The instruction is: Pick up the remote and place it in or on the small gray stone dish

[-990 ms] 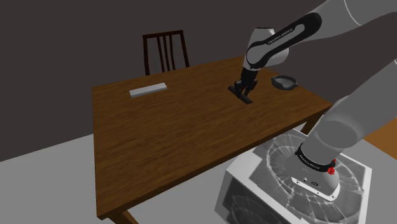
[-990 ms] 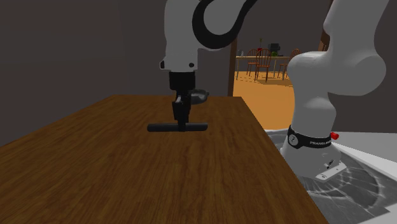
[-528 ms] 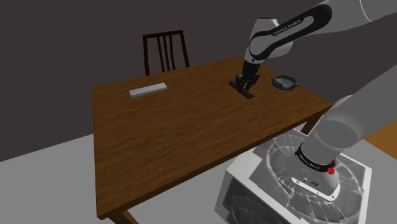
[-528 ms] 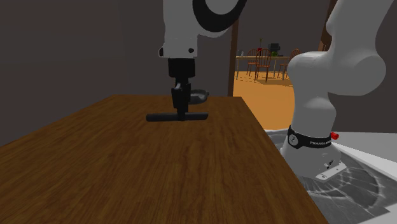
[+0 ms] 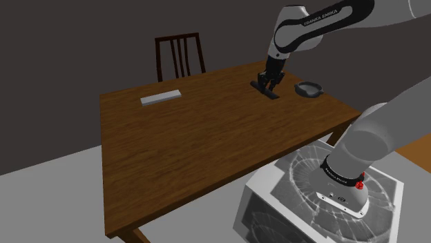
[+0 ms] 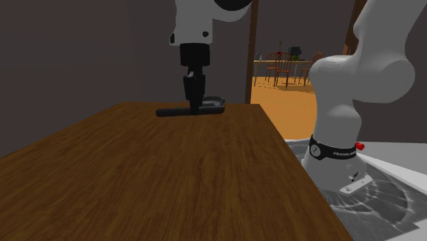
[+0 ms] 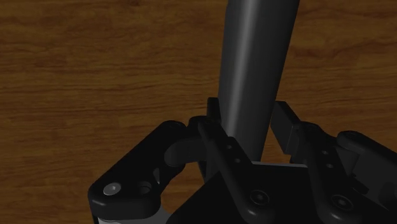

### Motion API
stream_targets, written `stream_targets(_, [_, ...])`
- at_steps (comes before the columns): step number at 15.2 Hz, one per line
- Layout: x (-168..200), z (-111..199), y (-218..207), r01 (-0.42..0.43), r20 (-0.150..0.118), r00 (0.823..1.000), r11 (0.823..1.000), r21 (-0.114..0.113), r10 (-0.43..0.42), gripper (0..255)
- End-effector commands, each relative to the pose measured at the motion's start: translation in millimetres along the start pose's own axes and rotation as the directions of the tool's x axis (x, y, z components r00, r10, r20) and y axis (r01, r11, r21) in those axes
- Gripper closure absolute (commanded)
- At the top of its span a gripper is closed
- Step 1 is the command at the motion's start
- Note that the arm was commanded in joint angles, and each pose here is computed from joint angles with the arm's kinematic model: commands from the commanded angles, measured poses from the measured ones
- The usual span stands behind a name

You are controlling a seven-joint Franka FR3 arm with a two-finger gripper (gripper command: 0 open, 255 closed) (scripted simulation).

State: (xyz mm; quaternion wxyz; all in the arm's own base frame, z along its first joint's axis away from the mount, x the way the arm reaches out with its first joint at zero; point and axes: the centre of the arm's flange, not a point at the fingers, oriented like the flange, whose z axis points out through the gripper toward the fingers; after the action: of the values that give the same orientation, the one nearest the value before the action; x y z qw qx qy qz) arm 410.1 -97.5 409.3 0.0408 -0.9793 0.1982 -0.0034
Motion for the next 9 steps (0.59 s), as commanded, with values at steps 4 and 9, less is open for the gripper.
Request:
stream_targets(4, [-0.4, -26.6, -2.8, 0.000, 0.000, 1.000, 1.000, 0.000, 0.000, 255])
stream_targets(9, [0.2, -31.0, 49.8, 0.000, 0.000, 1.000, 1.000, 0.000, 0.000, 255])
